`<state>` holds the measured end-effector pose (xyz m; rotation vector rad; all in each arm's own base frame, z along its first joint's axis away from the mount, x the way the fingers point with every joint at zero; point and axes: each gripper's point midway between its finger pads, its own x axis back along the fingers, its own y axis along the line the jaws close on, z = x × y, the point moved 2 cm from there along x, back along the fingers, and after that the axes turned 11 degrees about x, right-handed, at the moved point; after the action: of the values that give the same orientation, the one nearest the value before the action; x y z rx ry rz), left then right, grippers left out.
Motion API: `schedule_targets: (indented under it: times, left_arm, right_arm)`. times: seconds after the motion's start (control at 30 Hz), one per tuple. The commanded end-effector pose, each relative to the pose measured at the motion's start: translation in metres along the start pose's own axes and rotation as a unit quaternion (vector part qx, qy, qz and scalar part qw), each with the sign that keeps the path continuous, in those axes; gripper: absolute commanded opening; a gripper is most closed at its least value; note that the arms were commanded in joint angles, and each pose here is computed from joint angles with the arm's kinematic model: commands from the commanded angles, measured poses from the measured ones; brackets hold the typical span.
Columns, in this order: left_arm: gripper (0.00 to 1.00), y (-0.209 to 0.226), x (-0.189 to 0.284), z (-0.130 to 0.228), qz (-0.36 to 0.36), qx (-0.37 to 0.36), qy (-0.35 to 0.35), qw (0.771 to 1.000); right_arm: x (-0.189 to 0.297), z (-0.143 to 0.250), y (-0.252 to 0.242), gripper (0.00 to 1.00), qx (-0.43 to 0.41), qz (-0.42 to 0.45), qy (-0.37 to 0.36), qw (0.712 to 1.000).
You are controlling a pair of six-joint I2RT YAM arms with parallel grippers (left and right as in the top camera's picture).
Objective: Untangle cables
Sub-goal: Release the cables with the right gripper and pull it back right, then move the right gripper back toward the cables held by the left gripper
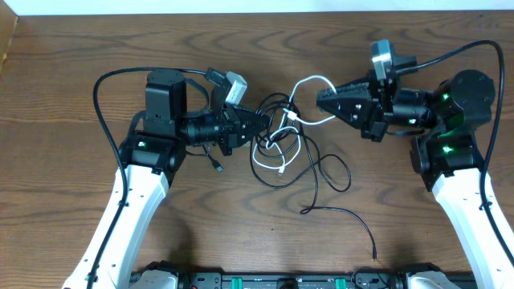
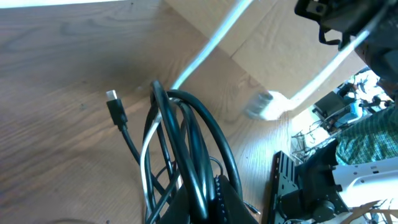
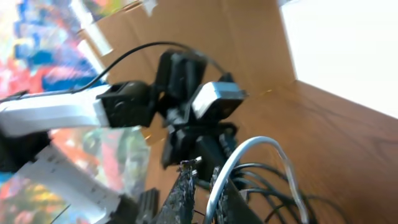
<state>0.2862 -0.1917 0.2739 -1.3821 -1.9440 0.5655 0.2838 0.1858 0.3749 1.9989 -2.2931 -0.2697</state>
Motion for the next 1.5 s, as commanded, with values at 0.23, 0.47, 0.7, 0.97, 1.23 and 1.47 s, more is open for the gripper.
schedule_targets:
  times: [0.23, 0.47, 0.7, 0.97, 1.23, 1.47]
  left_arm:
    - [0.08, -0.011, 0.004, -0.006, 0.014, -0.02, -0.003, 1.0]
    - [0.08, -0.005, 0.004, -0.007, -0.004, -0.019, -0.007, 1.0]
    - [0.08, 0.026, 0.008, -0.014, -0.104, 0.092, -0.042, 0.989]
    - [0.08, 0.024, 0.007, -0.018, -0.099, 0.064, -0.045, 0.992]
    - [0.08, -0.002, -0.001, -0.013, -0.028, -0.01, -0.019, 0.999]
    - [0.08, -0.009, -0.002, -0.011, -0.007, -0.019, -0.014, 1.0]
  right_arm:
    - [0.022, 0.035, -0.09, 0.16, -0.098, 0.266, 0.002, 0.959]
    - [0.024, 0.07, -0.085, 0.25, -0.124, 0.262, 0.067, 0.955]
    - [0.008, 0.068, -0.028, 0.37, -0.149, 0.093, 0.078, 0.981]
    - [-0.011, 0.101, 0.007, 0.33, -0.296, 0.086, 0.138, 0.941]
    - [-0.024, 0.136, -0.018, 0.35, -0.435, 0.296, 0.135, 0.839]
    - [-0.024, 0.135, -0.031, 0.3, -0.496, 0.332, 0.093, 0.797]
